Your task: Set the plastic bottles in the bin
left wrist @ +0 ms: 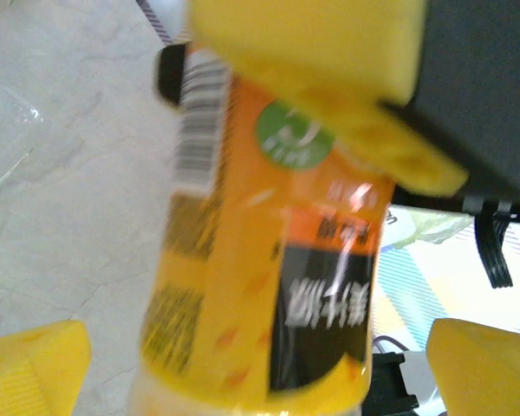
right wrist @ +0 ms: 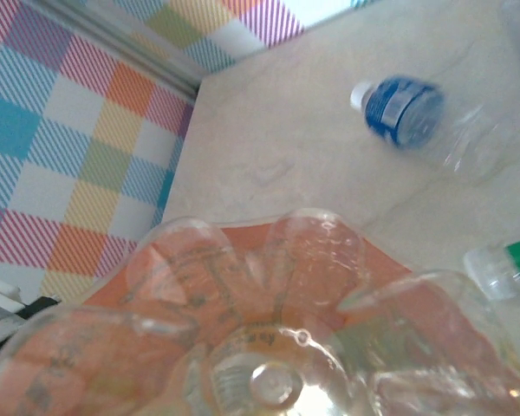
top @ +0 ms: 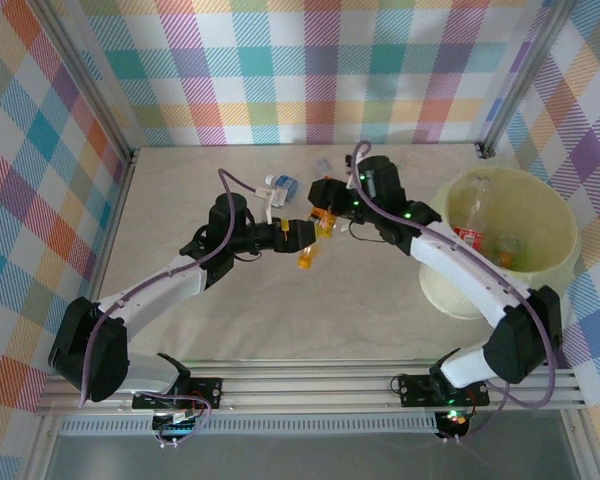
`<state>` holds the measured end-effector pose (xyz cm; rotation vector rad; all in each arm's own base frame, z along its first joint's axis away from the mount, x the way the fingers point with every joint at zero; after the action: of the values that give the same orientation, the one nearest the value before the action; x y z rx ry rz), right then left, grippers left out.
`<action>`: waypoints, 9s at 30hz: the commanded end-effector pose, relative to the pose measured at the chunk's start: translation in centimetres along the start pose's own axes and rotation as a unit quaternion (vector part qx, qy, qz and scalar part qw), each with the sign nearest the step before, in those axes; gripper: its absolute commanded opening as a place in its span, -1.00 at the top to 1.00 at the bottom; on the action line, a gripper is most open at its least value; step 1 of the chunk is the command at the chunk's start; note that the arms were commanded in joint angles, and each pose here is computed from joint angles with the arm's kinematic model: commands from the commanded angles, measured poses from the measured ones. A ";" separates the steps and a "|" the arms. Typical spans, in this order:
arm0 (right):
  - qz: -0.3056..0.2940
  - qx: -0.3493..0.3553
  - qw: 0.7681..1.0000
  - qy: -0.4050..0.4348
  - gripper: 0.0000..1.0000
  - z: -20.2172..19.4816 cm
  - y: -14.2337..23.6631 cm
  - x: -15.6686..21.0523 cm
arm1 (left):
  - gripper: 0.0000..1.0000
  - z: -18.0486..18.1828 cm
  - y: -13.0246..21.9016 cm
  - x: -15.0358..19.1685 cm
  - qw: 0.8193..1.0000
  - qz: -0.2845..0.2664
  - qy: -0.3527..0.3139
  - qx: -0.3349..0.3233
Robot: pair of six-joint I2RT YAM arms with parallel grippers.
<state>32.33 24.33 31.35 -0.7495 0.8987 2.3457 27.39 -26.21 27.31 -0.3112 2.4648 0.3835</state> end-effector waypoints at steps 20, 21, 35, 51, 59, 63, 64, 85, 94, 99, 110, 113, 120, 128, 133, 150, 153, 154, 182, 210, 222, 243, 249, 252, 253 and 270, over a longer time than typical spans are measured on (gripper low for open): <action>-0.308 0.196 0.887 0.282 0.05 3.7 21.5 -11.0 | -1.00 -2.7 0.3 -1.6 0.999 -0.023 -0.009 0.019; -0.319 0.210 0.878 0.289 0.06 3.7 22.5 -11.4 | -1.00 -2.6 0.2 -1.7 1.000 -0.023 -0.008 0.017; -0.319 0.427 0.786 0.313 0.12 -2.1 28.1 -16.1 | -1.00 -0.2 -1.0 -1.2 0.999 -0.026 0.023 -0.031; -0.170 0.570 0.788 0.159 0.18 -13.7 30.3 -11.0 | -1.00 1.5 -2.0 -0.9 0.997 -0.020 0.055 -0.055; -0.085 0.523 0.843 0.092 0.09 -17.1 27.9 -9.3 | -1.00 2.2 -2.9 -1.0 0.996 -0.014 0.073 -0.054; -0.052 0.505 0.859 0.070 -0.09 -18.3 26.2 -8.9 | -1.00 2.6 -3.0 -0.7 0.995 -0.015 0.078 -0.059; -0.049 0.507 0.858 0.065 -0.17 -18.6 25.9 -8.7 | -1.00 2.6 -2.9 -0.6 0.995 -0.014 0.079 -0.061; -0.110 0.469 0.873 0.075 -0.99 -15.5 27.4 -9.3 | -1.00 5.0 -3.0 -0.1 0.987 -0.031 0.108 -0.115; -0.154 0.281 0.942 0.095 -0.99 -9.3 25.1 -8.8 | -1.00 7.5 -1.4 0.4 0.965 -0.079 0.135 -0.209; -0.127 0.197 0.961 0.145 -0.99 -5.5 21.3 -8.1 | -1.00 8.4 -0.2 0.6 0.950 -0.092 0.140 -0.263; -0.027 0.096 0.965 0.241 -0.99 0.3 9.7 -5.5 | -1.00 9.6 2.7 1.3 0.921 -0.138 0.149 -0.333; -0.002 0.112 0.958 0.264 -0.99 0.6 6.4 -4.3 | -1.00 9.5 3.7 1.6 0.914 -0.144 0.147 -0.349; 0.035 0.145 0.955 0.258 -0.99 0.6 0.8 -1.0 | -1.00 9.7 6.2 2.9 0.901 -0.166 0.147 -0.373; 0.049 0.174 0.969 0.170 -0.99 -2.6 -4.7 2.4 | -1.00 9.5 8.7 3.9 0.887 -0.191 0.142 -0.397; 0.019 0.258 0.960 0.109 -0.99 -6.2 -7.1 3.4 | -1.00 9.6 10.2 4.7 0.878 -0.196 0.139 -0.414; -0.051 0.427 0.901 -0.063 -0.99 -14.5 -11.5 4.4 | -1.00 9.8 13.2 6.6 0.858 -0.214 0.144 -0.444; -0.055 0.443 0.890 -0.095 -0.99 -15.8 -11.8 4.5 | -1.00 9.9 13.2 6.5 0.857 -0.217 0.143 -0.445; -0.056 0.446 0.887 -0.104 -0.99 -16.2 -11.9 4.4 | -1.00 9.9 13.2 6.5 0.857 -0.217 0.142 -0.446; -0.013 0.394 0.915 -0.084 -0.23 -18.5 -12.0 4.7 | -1.00 10.1 11.3 5.9 0.870 -0.182 0.135 -0.439; -0.045 0.084 0.986 0.139 0.81 -5.3 1.5 1.4 | -1.00 9.5 7.2 4.5 0.906 -0.146 0.146 -0.368; -0.164 0.083 0.953 0.239 1.00 0.0 12.6 -3.8 | -1.00 9.5 6.0 3.9 0.912 -0.136 0.148 -0.359; -0.251 0.378 0.862 0.227 1.00 -6.3 27.4 -8.7 | -1.00 9.7 3.2 2.8 0.919 -0.114 0.155 -0.344; -0.231 0.416 0.858 0.192 1.00 -9.4 27.9 -8.2 | -1.00 9.7 3.0 2.8 0.920 -0.112 0.155 -0.343; -0.216 0.409 0.869 0.178 1.00 -10.3 27.1 -8.1 | -1.00 9.7 3.0 3.0 0.920 -0.109 0.155 -0.344; -0.218 0.419 0.865 0.171 1.00 -10.7 27.2 -8.2 | -1.00 9.7 3.0 3.0 0.919 -0.109 0.156 -0.344; -0.352 0.465 0.804 0.111 0.70 -16.8 28.7 -11.9 | -1.00 9.8 3.3 3.3 0.918 -0.111 0.158 -0.345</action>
<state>27.01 -9.19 38.71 -0.6661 1.5198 1.0429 29.11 -19.67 17.62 -1.0067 2.4733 1.2274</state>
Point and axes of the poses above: each hand's point on the last joint's axis, 136 mm out from that joint toward the fingers, its own y axis back along the fingers, its own z axis along the line the jaws close on, x = y × z, the point moved 5 cm from there along y, back along the fingers, and after that the axes turned 3 degrees about y, right-handed, at the moved point
